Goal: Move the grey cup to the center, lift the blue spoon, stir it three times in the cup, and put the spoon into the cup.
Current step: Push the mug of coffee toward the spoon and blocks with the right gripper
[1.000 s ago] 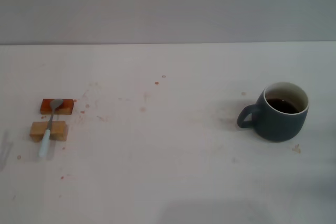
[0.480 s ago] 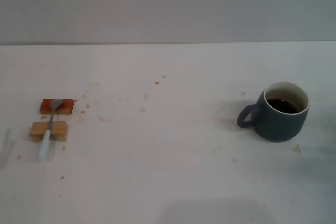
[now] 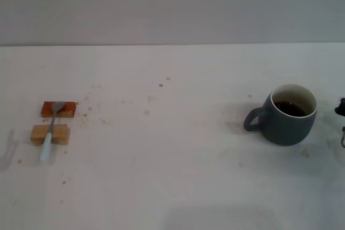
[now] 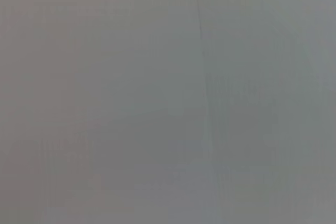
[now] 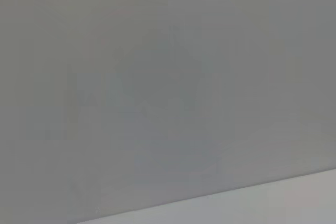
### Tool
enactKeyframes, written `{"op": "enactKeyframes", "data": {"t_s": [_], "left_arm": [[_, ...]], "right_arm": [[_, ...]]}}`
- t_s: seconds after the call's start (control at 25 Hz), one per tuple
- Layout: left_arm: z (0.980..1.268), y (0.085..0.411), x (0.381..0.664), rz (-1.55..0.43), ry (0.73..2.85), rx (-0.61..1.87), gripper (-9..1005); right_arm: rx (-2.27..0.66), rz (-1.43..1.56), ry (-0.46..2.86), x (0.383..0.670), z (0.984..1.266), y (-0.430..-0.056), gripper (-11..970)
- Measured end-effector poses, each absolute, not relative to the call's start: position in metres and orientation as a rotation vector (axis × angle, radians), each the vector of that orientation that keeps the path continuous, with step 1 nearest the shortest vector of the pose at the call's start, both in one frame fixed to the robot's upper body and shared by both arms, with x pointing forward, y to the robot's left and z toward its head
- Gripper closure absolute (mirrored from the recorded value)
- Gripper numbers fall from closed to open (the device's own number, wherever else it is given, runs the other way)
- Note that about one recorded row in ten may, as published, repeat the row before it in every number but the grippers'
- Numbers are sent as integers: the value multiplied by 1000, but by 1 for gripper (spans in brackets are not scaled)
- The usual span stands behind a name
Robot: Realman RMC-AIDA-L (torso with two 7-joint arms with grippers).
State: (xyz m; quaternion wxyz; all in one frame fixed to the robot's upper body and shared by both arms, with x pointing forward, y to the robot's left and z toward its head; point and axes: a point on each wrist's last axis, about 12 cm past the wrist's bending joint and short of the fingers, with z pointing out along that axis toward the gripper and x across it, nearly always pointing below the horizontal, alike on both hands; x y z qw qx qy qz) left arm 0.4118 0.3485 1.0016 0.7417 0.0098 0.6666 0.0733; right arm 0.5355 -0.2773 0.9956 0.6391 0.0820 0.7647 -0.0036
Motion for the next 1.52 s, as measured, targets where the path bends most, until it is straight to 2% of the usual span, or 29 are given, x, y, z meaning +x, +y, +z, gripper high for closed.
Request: {"op": "enactKeyframes", "data": {"t_s": [0.68,1.16,1.52], "left_arm": [[1003,346,415,151,1450,18,185],[1003,346,415,150,1448,17,193],[1004,346,414,151,1444,18,199]], "right_arm": [[130,36,1773,540,995,-264,961],[69,110,1796,538,994,-244,961],[-21,212,1815,541,997,-215,961]]}}
